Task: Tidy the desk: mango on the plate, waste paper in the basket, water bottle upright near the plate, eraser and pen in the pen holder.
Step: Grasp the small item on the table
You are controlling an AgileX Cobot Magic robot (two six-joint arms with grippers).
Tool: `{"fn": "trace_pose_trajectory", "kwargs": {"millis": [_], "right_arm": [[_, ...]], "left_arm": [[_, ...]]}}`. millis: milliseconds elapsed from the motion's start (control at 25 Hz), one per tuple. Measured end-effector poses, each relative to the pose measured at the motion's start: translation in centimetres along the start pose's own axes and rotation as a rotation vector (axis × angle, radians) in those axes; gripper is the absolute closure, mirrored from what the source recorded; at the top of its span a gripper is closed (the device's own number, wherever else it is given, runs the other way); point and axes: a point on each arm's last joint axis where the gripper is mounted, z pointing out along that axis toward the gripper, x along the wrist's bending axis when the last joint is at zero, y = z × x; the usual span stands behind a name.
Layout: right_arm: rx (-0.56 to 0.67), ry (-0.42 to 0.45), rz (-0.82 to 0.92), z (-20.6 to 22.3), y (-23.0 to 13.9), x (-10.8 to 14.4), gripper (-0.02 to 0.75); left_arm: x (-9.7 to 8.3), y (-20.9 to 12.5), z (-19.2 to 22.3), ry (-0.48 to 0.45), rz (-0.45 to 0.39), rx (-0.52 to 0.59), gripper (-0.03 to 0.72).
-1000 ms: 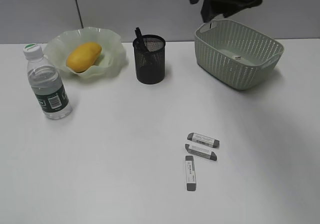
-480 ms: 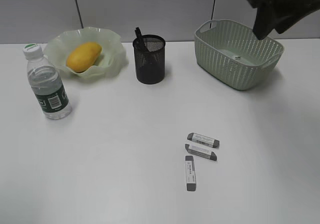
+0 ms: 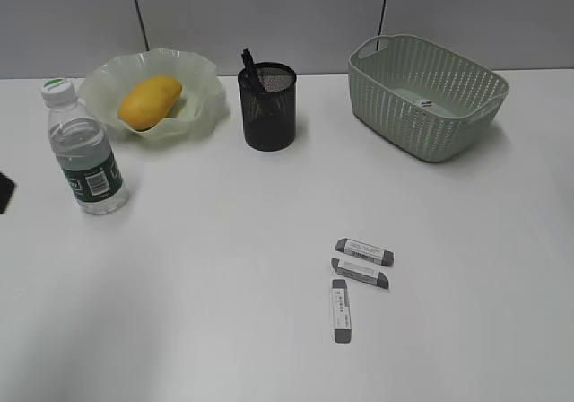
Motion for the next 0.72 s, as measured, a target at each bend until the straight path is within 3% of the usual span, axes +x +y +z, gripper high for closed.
{"fn": "trace_pose_trajectory", "kwargs": {"millis": [280,480,720], "right_arm": [[-0.022,-0.041,0.080,-2.6,-4.1,-1.9,0.383],[-0.062,-0.046,0.081,-4.6,-6.8,-1.2,0.384],[-0.112,-0.010,0.091,-6.2,-9.1,-0.1,0.384]], "left_arm": [[-1.7,5.4,7.3,-0.029,-0.081,0.180,0.243],[-5.3,7.9,11.8,-0.059,-0.055,0.258,0.243],[-8.5,9.1,17.3,-0.079,-0.157,0.326,0.247]]}}
